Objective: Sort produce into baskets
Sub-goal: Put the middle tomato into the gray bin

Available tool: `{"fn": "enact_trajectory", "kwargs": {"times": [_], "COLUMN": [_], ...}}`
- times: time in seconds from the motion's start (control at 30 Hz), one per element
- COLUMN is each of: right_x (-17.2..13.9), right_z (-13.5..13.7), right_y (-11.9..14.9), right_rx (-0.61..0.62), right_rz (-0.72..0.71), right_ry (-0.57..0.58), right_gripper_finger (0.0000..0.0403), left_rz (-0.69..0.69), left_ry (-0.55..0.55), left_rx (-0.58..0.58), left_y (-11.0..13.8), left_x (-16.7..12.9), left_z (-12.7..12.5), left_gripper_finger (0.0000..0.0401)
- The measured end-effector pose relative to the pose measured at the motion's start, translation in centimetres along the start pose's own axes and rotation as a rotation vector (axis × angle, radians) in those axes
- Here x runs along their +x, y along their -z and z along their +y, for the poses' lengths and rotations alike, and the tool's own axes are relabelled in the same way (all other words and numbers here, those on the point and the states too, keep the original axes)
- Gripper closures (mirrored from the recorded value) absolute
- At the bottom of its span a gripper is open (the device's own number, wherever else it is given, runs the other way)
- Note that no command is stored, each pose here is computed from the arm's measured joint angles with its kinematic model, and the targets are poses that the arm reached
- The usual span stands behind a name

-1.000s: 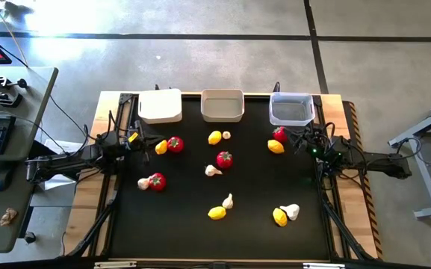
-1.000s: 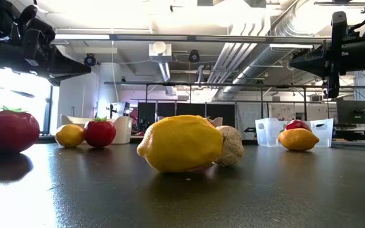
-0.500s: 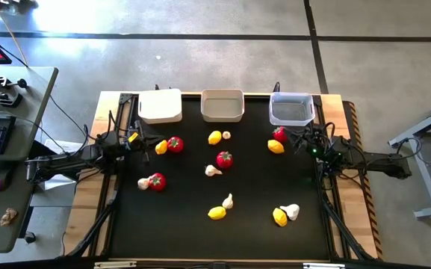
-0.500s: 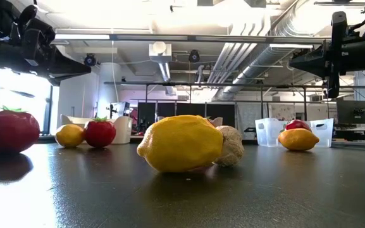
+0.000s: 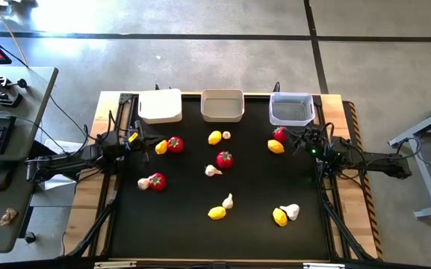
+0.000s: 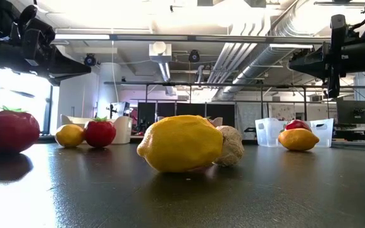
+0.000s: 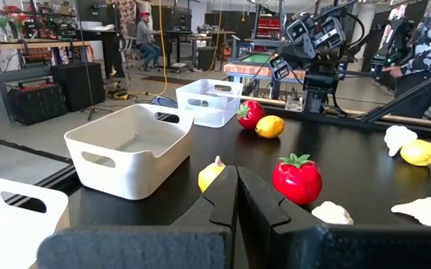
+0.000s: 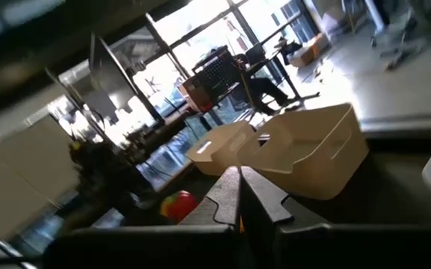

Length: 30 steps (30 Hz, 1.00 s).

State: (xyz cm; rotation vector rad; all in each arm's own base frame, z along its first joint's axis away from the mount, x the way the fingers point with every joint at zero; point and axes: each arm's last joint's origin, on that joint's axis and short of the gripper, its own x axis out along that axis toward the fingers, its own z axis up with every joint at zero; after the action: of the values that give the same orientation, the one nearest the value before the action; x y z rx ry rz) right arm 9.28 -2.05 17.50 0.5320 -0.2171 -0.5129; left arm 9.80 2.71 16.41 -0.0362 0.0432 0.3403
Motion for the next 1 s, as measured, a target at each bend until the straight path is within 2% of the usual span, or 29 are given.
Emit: {"fn": "enact_trajectory", "kwargs": {"times": [0.07, 0.23, 0.3, 0.37, 0.5, 0.6, 0.8, 0.9, 1.0], "right_x": [0.0, 0.0, 0.0, 0.0, -0.2, -0.2, 0.2, 0.5, 0.8], "right_z": [0.0, 0.0, 0.0, 0.3, 1.3, 1.3, 1.5, 1.6, 1.7], "right_y": [0.0, -0.3, -0.4, -0.7, -1.3, -1.4, -1.0, -0.9, -0.6], "right_rx": [-0.042, -0.038, -0.097, -0.140, -0.168, -0.163, -0.315, -0.360, -0.360], "right_rz": [-0.001, -0.046, -0.059, -0.080, -0.081, -0.089, -0.070, -0.065, -0.039], "right_ry": [0.001, 0.043, 0.043, -0.013, -0.240, -0.248, -0.266, -0.268, -0.271], "right_gripper_finger": [0.0402, 0.0402, 0.0402, 0.0402, 0.0402, 0.0402, 0.0402, 0.0387, 0.0344], "left_rz": [0.000, 0.000, 0.000, 0.000, 0.000, -0.003, -0.005, -0.003, -0.005], "left_ry": [0.000, 0.000, 0.000, 0.000, 0.000, 0.000, 0.000, 0.000, 0.001], "left_rx": [0.000, 0.000, 0.000, 0.000, 0.000, 0.000, 0.000, 0.000, -0.019], "left_y": [0.0, 0.0, 0.0, 0.0, 0.0, 0.0, 0.0, 0.0, 0.0], "left_x": [0.0, 0.0, 0.0, 0.0, 0.0, 0.0, 0.0, 0.0, 0.0], "left_z": [0.0, 0.0, 0.0, 0.0, 0.0, 0.0, 0.0, 0.0, 0.0], "left_gripper_finger": [0.0401, 0.0401, 0.0401, 0.0401, 0.0401, 0.0401, 0.0401, 0.0401, 0.0401]}}
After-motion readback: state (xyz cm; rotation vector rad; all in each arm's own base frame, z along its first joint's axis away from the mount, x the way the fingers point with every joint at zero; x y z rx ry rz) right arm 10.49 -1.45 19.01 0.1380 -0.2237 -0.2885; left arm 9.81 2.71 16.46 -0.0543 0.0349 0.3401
